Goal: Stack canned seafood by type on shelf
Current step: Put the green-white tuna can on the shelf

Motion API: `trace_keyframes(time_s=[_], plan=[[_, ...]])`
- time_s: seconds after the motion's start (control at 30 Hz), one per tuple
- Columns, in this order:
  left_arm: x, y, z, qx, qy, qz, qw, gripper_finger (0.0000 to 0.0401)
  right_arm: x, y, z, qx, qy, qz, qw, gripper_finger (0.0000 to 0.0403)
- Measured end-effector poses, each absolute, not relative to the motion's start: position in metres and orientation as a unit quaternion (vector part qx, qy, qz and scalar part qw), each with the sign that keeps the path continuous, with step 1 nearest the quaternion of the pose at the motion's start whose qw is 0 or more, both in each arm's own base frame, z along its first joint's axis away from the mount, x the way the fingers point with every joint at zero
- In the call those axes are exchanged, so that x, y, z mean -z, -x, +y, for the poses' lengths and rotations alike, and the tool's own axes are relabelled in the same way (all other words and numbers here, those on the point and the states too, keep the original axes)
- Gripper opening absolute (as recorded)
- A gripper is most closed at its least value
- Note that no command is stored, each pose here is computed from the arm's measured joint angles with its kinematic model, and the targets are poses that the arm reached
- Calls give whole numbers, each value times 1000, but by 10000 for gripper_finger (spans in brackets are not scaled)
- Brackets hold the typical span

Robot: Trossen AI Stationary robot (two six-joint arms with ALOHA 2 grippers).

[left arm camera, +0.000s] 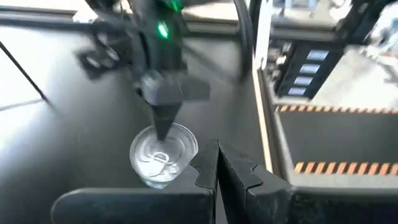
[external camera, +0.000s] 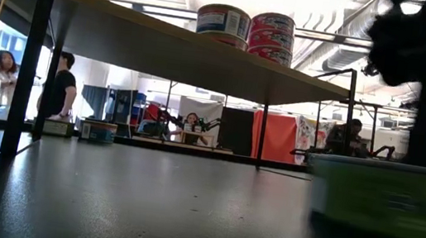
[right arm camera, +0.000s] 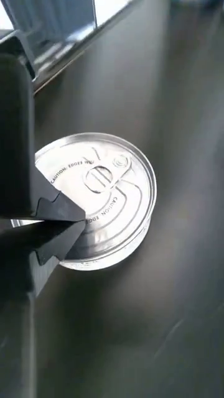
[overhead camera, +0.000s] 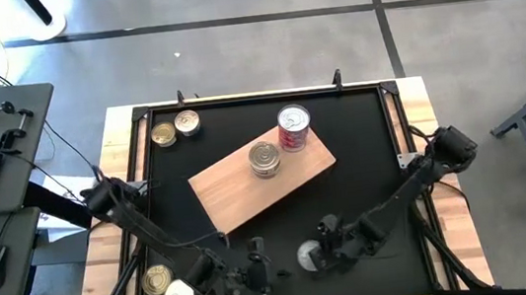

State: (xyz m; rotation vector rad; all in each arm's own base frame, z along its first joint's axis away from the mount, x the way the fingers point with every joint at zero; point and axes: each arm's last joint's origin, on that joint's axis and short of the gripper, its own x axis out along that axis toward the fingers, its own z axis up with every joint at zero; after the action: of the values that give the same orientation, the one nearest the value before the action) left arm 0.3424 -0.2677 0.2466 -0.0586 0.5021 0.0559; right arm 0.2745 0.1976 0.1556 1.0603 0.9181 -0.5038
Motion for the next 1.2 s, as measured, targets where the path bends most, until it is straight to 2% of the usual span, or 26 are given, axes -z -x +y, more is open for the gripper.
trace_keyframes(time_s=[0.13, 0.3, 0.5, 0.67, 0.9, 1.2], plan=[[-222, -350, -271, -37, 16, 269, 962, 0, -167, -289, 191, 171, -482, 390, 765, 0], [-206, -362, -263, -55, 13, 281, 958, 0, -200, -275, 191, 123, -469, 392, 782, 0], [-170, -382, -248, -48, 6, 327, 944, 0, -203, -248, 186, 196, -438, 429, 766, 0], [-148, -394, -246, -16, 19, 341, 940, 0, -189, -254, 180, 237, -429, 435, 755, 0], [-154, -383, -255, -42, 11, 333, 942, 0, -173, -269, 167, 276, -424, 427, 750, 0], [-152, -379, -257, -84, -12, 318, 944, 0, -158, -280, 160, 270, -418, 455, 739, 0]])
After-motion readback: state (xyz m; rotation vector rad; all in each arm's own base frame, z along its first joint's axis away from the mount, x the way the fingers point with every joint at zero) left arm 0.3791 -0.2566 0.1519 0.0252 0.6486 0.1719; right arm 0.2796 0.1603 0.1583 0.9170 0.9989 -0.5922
